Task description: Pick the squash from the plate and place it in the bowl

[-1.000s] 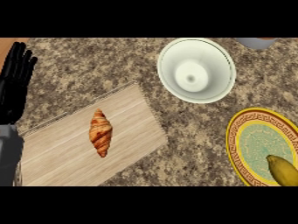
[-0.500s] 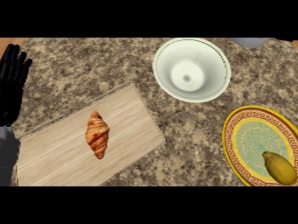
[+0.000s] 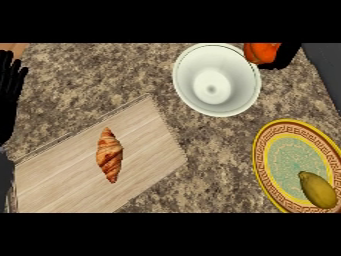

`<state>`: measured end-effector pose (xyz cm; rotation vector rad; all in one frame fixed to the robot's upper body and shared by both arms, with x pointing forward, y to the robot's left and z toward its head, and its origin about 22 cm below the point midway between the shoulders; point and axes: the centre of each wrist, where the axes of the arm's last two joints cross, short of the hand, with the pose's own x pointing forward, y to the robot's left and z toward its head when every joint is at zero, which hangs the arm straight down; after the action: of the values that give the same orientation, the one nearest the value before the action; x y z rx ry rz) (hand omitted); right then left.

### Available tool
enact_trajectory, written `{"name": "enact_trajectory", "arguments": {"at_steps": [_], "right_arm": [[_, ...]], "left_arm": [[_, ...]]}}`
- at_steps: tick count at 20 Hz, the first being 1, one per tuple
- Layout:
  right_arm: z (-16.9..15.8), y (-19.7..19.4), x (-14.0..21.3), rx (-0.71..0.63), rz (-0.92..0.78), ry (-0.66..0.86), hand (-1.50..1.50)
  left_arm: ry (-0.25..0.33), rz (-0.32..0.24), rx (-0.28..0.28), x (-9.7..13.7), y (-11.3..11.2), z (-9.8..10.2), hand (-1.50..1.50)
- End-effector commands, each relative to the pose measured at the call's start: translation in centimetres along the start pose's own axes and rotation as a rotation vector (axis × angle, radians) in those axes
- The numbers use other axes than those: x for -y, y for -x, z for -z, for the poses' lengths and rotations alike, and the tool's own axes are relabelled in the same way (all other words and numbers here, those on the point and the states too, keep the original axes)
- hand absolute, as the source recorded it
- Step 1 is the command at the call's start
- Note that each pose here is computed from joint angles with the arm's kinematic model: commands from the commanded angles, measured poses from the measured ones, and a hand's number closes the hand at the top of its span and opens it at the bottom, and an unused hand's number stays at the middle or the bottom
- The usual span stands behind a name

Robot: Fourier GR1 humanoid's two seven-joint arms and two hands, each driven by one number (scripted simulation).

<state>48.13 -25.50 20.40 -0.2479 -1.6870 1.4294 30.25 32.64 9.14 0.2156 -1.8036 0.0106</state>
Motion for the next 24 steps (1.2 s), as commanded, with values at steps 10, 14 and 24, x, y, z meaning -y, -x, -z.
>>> {"name": "enact_trajectory", "arguments": {"at_steps": [10, 14, 24], "right_arm": [[3.0, 1.0, -11.6, -0.201, 0.127, -0.039, -1.50], [2.9, 1.1, -11.6, -0.133, 0.319, 0.012, -1.50], [0.8, 2.5, -8.8, -0.095, 0.521, 0.456, -1.50]], "left_arm": [[0.019, 0.015, 0.016, 1.1, 1.2, -0.8, 0.00], [0.015, -0.007, 0.009, 1.1, 0.4, 0.1, 0.00], [0.024, 0.010, 0.004, 1.3, 1.6, 0.2, 0.00]]}}
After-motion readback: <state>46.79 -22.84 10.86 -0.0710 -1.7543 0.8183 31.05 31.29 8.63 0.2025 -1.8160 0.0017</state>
